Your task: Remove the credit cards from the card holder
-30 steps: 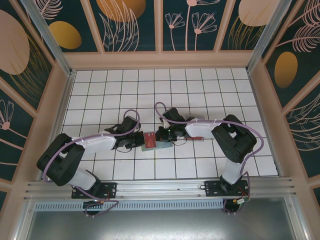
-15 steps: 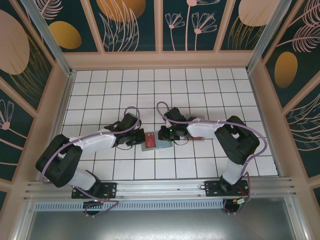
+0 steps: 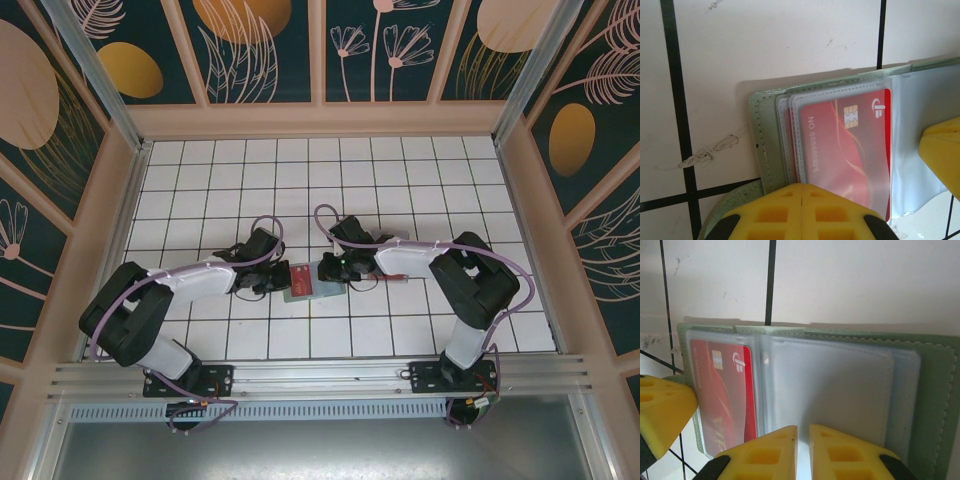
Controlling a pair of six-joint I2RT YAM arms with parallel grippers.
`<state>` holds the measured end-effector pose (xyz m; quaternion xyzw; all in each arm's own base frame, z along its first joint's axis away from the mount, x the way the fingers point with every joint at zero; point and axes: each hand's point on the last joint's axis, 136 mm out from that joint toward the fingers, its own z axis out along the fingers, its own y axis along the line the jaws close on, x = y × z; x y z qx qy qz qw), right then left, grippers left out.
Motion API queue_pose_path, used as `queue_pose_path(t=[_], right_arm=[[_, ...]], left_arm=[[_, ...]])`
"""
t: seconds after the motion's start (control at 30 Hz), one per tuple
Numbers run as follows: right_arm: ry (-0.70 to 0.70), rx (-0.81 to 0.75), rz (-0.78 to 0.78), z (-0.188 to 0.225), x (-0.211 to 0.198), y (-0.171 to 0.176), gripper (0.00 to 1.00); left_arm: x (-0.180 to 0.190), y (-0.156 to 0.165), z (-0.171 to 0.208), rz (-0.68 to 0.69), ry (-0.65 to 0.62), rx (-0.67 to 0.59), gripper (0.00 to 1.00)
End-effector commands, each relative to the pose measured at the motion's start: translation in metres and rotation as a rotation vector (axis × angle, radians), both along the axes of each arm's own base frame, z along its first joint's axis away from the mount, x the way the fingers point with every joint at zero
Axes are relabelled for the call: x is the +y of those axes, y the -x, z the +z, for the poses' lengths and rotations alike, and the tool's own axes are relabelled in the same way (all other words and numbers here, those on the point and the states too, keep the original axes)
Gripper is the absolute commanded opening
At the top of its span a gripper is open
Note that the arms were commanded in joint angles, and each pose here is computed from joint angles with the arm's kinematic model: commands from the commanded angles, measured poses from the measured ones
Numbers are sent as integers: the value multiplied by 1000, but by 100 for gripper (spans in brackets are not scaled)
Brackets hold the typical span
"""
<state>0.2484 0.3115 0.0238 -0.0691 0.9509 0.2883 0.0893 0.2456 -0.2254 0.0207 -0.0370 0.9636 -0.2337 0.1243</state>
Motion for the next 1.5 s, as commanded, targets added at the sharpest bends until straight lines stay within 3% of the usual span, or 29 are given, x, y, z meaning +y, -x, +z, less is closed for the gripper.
queue_pose_path(t=[0.0, 0.33, 0.67, 1.47], right_arm=[[19, 22, -2, -8, -6, 6, 15], [14, 27, 5, -8, -3, 8, 16], [-68, -28, 6, 22, 11, -2, 20], [-122, 99, 59, -4, 24, 19, 17]], left_arm=[[-5, 5, -6, -31, -2, 16, 8], [-12, 7, -10, -47, -3, 23, 7], [-8, 11, -13, -42, -19, 28, 7], [-8, 11, -13, -42, -15, 30, 6]])
